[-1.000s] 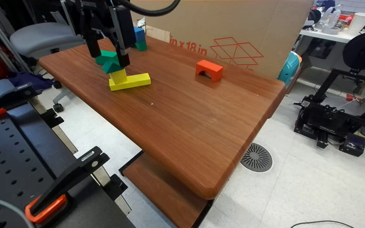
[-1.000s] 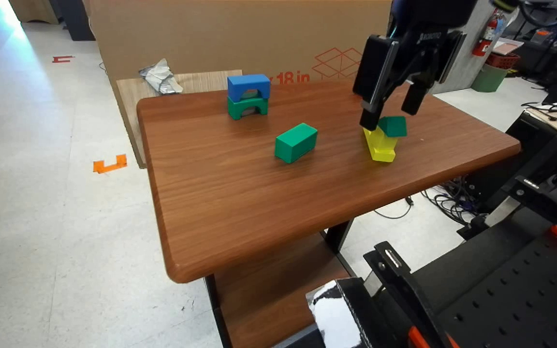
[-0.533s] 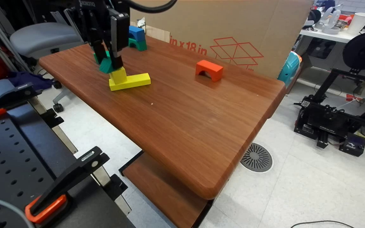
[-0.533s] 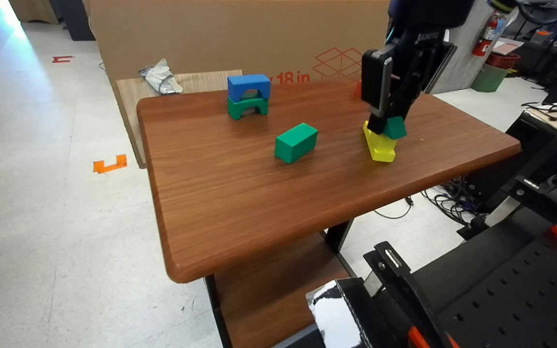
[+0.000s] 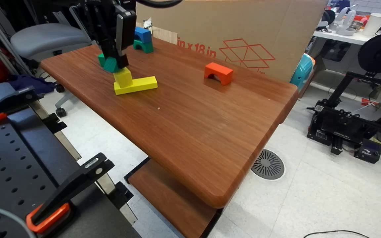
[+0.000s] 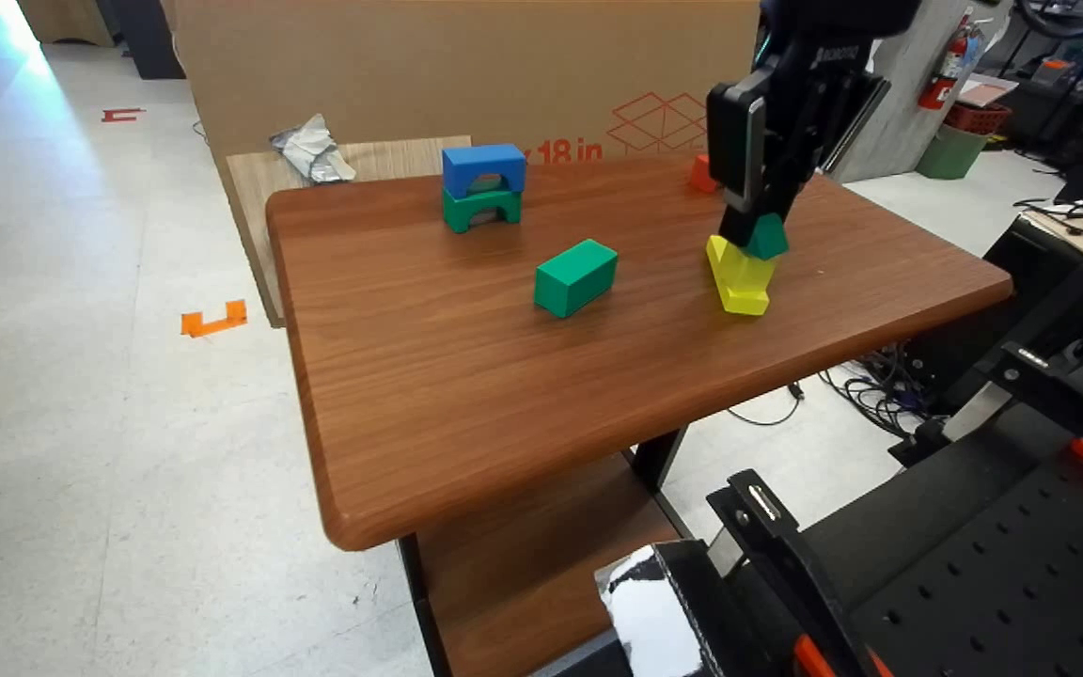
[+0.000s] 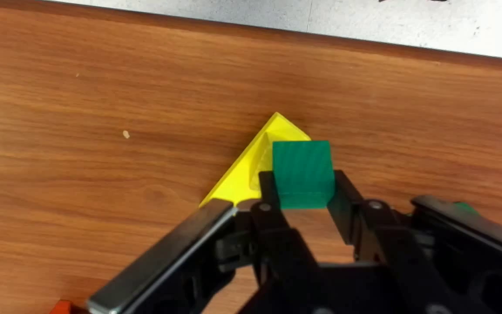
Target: Remove the green triangle from the top of the stack.
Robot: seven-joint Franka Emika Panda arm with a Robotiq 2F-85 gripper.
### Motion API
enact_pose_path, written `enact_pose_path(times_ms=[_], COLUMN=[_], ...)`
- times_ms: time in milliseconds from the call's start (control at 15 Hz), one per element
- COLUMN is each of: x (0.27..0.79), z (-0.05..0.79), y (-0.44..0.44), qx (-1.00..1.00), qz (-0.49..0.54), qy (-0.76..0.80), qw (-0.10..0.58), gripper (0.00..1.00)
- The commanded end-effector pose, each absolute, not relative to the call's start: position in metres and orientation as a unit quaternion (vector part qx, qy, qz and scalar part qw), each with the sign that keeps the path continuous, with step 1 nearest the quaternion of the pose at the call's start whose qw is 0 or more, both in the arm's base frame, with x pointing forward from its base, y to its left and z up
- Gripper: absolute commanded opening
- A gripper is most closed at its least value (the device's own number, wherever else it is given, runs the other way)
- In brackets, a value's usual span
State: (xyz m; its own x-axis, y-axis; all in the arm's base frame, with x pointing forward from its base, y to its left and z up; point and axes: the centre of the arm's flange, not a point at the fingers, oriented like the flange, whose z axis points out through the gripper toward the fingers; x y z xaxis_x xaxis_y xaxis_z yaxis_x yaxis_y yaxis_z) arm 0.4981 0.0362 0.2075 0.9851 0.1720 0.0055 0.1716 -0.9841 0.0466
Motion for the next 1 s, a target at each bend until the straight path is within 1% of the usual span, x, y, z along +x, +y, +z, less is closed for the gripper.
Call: enact_pose_path(times_ms=[0,200,600,933], x=[0.499,0.515,0.568,0.59], z=[0.246,0.267,0.264,0.227], y=[0.015,-0.016,-0.079,-0.105], qx=[0.997,0.996,0.998,0.999], qz=[0.049,0.057,0.039,0.004], qy=[0.063,0.04,0.027,0.04], qw=[-0.011,-0.047,-0.039,-0.037], gripper=[0.08,0.08,0.08,0.08])
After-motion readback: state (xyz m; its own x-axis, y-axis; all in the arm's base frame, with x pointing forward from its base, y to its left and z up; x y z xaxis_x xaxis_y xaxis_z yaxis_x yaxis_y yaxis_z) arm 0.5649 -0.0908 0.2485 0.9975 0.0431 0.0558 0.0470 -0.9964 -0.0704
